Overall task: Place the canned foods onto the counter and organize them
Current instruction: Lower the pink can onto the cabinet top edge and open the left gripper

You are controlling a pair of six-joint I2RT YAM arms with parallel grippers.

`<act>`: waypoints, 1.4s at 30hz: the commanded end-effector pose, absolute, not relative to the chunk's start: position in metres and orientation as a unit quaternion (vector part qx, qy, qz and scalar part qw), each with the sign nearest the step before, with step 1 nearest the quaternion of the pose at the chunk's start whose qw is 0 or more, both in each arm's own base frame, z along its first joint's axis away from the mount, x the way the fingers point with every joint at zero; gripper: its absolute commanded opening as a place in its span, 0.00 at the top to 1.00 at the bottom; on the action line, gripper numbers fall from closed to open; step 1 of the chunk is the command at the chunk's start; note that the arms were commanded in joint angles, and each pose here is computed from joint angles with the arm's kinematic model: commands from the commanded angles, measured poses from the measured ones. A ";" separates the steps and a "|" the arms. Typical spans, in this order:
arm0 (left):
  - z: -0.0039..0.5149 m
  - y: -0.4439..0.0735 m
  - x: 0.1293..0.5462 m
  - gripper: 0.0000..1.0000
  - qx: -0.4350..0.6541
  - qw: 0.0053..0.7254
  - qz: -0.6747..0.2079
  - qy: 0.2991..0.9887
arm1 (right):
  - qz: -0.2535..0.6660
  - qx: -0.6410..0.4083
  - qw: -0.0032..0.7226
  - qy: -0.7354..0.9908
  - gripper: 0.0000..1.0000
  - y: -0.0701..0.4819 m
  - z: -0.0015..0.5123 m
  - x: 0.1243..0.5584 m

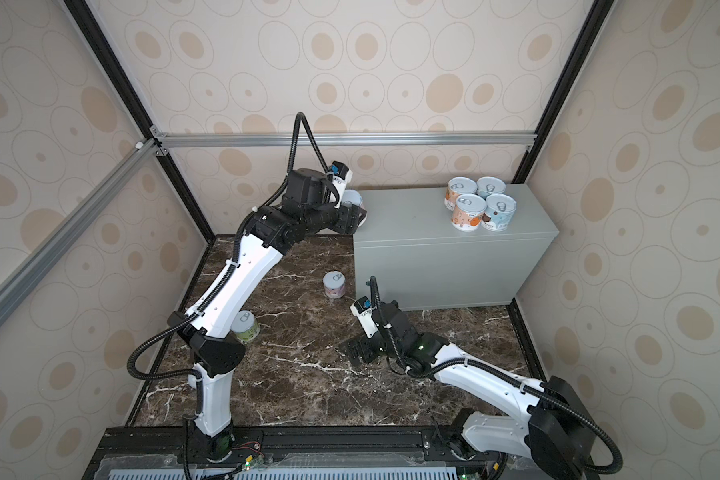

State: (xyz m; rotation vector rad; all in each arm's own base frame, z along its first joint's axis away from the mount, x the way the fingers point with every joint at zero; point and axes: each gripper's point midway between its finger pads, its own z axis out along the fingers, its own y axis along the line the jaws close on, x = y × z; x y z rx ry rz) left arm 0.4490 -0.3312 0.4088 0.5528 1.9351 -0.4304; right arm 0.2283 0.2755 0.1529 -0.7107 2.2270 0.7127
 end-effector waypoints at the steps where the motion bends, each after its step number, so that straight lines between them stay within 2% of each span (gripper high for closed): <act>1: 0.456 -0.337 0.440 0.36 0.237 0.567 -0.198 0.764 | 0.271 -0.283 0.340 0.855 0.01 0.278 0.147 0.227; 8: 0.444 -0.354 0.438 0.34 0.249 0.559 -0.200 0.765 | 0.272 -0.283 0.336 0.856 0.01 0.279 0.145 0.226; 29: 0.414 -0.398 0.440 0.07 0.275 0.543 -0.213 0.764 | 0.270 -0.282 0.337 0.857 0.01 0.275 0.148 0.223; 35: 0.431 -0.399 0.438 0.01 0.276 0.562 -0.225 0.747 | 0.269 -0.281 0.341 0.856 0.01 0.272 0.155 0.222; 42: 0.472 -0.379 0.423 0.01 0.267 0.595 -0.217 0.726 | 0.263 -0.275 0.362 0.851 0.01 0.262 0.175 0.221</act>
